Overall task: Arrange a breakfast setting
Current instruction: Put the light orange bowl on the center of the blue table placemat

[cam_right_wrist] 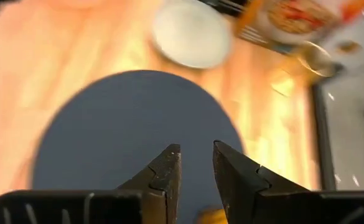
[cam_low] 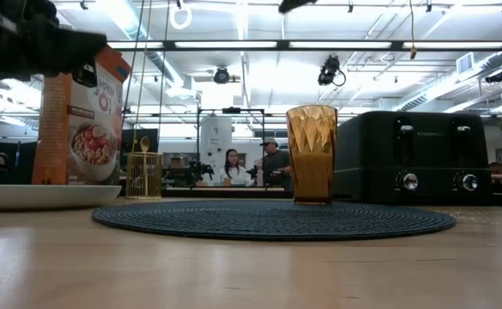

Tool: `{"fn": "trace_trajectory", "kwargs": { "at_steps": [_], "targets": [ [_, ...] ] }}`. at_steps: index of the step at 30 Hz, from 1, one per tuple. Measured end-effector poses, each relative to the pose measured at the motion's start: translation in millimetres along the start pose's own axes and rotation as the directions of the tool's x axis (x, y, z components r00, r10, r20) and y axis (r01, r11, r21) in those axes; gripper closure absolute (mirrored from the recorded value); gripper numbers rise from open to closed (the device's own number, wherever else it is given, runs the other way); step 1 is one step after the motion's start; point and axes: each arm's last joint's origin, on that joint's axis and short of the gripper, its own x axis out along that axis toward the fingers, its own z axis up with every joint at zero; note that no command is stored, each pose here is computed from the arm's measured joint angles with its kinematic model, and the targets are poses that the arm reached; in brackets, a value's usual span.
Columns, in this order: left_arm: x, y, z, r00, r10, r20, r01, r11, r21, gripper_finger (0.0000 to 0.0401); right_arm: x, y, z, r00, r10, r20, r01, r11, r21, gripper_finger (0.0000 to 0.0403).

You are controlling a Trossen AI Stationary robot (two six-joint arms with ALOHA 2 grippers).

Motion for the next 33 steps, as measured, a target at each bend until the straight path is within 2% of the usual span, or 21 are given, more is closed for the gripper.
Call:
{"fn": "trace_trajectory", "kwargs": {
  "at_steps": [3, 8, 10, 12, 14, 15, 19, 22, 25, 28, 30, 32, 33],
  "targets": [
    [-0.5, -0.5, 9.9, 0.995, -0.005, 0.102, 0.015, 0.995, -0.098, 0.0383, 13.3, 25.6, -4.8, 0.998, 0.044, 0.04, -0.042, 0.998, -0.047, 0.0306],
    [-3.5, -2.8, 28.4, 0.956, -0.036, 0.29, 0.081, 0.986, -0.143, 0.0383, 35.3, 63.3, -14.8, 0.969, 0.086, 0.233, -0.061, 0.991, -0.115, 0.0309],
    [-4.6, -8.6, 35.8, 0.918, -0.176, 0.356, 0.216, 0.974, -0.074, 0.0383, 39.0, 73.5, -19.3, 0.944, 0.094, 0.317, -0.053, 0.989, -0.138, 0.031],
    [-6.2, -15.0, 44.2, 0.851, -0.301, 0.43, 0.335, 0.942, -0.002, 0.0383, 40.0, 79.2, -24.9, 0.917, 0.095, 0.389, -0.033, 0.986, -0.163, 0.031],
    [-4.6, -18.4, 48.1, 0.819, -0.327, 0.472, 0.354, 0.935, 0.034, 0.0383, 39.4, 81.3, -28.7, 0.879, 0.085, 0.469, -0.006, 0.986, -0.167, 0.031],
    [-1.2, -19.3, 47.2, 0.83, -0.312, 0.462, 0.333, 0.942, 0.038, 0.0383, 38.7, 81.2, -30.5, 0.859, 0.074, 0.507, 0.013, 0.986, -0.165, 0.031],
    [23.4, -25.4, 49.7, 0.904, -0.233, 0.358, 0.249, 0.969, 0.002, 0.038, 38.2, 76.8, -44.0, 0.782, -0.02, 0.623, 0.124, 0.984, -0.125, 0.031],
    [50.1, -37.2, 55.1, 0.923, -0.289, 0.255, 0.289, 0.957, 0.039, 0.038, 37.9, 69.9, -56.5, 0.728, -0.114, 0.676, 0.209, 0.976, -0.06, 0.031],
    [78.3, -51.1, 61.0, 0.941, -0.319, 0.115, 0.316, 0.948, 0.046, 0.038, 39.3, 64.4, -71.0, 0.698, -0.197, 0.689, 0.261, 0.965, 0.012, 0.031],
    [103.6, -63.6, 67.5, 0.975, -0.185, -0.125, 0.183, 0.983, -0.022, 0.0376, 41.1, 62.8, -84.8, 0.682, -0.25, 0.687, 0.278, 0.958, 0.072, 0.031],
    [114.1, -72.0, 70.2, 0.944, -0.068, -0.323, 0.063, 0.998, -0.028, 0.0368, 44.5, 63.3, -93.0, 0.682, -0.272, 0.678, 0.284, 0.954, 0.097, 0.031],
    [121.7, -81.5, 74.2, 0.874, 0.0, -0.485, -0.035, 0.997, -0.062, 0.0352, 47.7, 63.9, -98.3, 0.684, -0.286, 0.671, 0.292, 0.951, 0.107, 0.031],
    [124.4, -86.7, 75.8, 0.832, 0.003, -0.555, -0.073, 0.992, -0.104, 0.034, 48.5, 64.0, -99.7, 0.687, -0.285, 0.668, 0.289, 0.951, 0.11, 0.031]
  ]
}}
